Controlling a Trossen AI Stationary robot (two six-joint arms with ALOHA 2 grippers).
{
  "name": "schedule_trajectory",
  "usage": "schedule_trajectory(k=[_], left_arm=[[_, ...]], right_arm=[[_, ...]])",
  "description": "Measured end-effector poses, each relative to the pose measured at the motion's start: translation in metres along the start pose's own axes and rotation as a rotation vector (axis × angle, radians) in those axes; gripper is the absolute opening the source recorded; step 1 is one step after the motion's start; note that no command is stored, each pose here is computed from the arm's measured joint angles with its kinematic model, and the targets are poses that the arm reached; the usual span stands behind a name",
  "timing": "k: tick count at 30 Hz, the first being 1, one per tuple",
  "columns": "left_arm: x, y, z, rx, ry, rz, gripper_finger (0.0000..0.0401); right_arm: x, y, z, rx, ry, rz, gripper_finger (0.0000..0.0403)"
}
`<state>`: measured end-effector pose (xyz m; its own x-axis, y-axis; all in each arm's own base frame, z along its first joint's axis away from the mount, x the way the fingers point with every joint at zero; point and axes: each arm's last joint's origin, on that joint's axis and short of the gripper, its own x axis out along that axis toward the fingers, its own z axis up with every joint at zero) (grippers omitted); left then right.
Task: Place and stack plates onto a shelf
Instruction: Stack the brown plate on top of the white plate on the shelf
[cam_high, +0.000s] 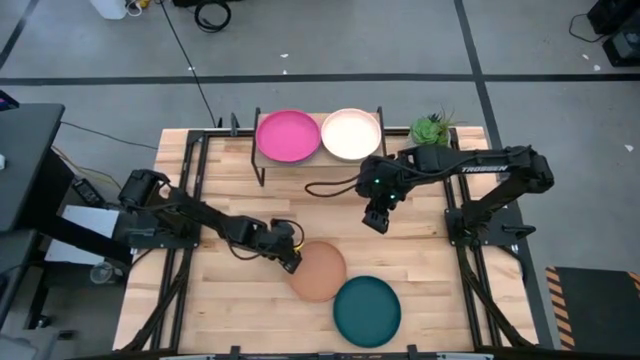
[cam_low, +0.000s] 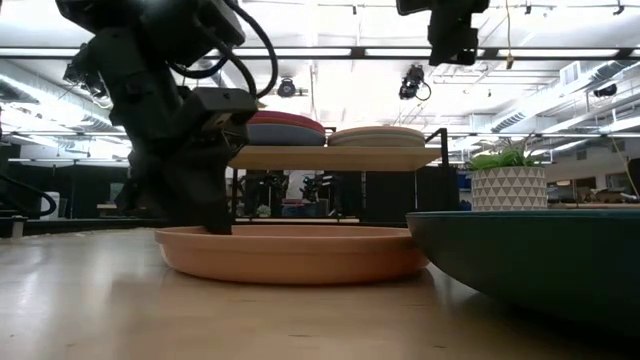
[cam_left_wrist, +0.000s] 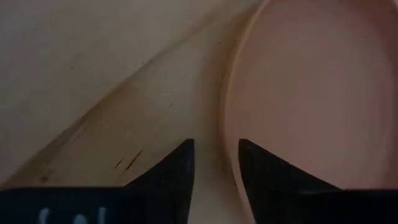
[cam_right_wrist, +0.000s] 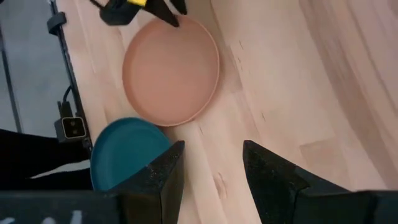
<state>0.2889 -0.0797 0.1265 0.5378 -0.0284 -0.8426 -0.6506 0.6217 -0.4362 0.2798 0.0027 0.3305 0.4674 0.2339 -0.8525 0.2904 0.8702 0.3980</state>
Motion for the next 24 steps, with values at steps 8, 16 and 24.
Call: schedule_trajectory(k=[8,16,24], left_arm=[[0.0,0.0,-0.002,-0.024,-0.052,0.026,0.0028],[-0.005,0.002,0.007,-0.048,-0.093,0.024,0.0026],[-0.037,-0.002,0.031,-0.053,-0.191,-0.067,0.0014]], right_arm=[[-0.007,0.0,-0.002,0.014,-0.03,-0.005,0.0168],[-0.008,0.001,-0.002,0.018,-0.031,-0.004,0.0168],[-0.007,0.005,-0.003,0.001,-0.031,0.005,0.0168]])
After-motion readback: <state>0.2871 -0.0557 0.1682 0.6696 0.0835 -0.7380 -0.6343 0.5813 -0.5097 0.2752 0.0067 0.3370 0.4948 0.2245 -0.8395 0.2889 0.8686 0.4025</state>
